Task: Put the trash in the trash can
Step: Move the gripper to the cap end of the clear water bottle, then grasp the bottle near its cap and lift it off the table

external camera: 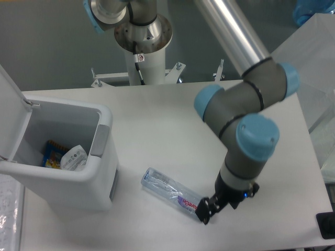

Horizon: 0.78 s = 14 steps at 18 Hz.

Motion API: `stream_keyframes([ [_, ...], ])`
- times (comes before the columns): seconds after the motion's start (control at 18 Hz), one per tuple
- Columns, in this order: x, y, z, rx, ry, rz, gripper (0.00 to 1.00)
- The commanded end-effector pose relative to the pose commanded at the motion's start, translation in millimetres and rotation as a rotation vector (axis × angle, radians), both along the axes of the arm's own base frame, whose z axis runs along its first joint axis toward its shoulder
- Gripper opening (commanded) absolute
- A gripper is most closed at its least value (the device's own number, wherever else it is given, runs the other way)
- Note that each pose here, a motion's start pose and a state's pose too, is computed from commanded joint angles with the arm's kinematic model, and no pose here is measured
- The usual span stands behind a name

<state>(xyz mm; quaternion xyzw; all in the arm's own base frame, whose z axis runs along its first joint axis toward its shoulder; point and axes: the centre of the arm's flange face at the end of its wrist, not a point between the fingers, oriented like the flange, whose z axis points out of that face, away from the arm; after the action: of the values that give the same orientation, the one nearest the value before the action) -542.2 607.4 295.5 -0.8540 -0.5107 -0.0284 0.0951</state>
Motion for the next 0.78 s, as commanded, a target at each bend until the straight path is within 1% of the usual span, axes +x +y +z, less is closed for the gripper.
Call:
stream_keyframes([
  [0.17, 2, 5, -14, -0.027, -0.007, 0.013, 1.00],
  [0.22, 3, 4, -23, -0.054, -0.014, 0.025, 1.00],
  [0.33, 16, 6, -47, -0.139, -0.003, 0.023, 1.00],
  [0.39, 16, 3, -53, -0.160, -0.002, 0.052, 1.00],
  [0.44, 16, 2, -61, -0.175, -0.007, 0.082, 1.00],
  [0.5, 17, 1, -70, -0.187, -0.015, 0.091, 1.00],
  [0.78, 28, -7, -87, -0.224, -0.035, 0.086, 1.00],
])
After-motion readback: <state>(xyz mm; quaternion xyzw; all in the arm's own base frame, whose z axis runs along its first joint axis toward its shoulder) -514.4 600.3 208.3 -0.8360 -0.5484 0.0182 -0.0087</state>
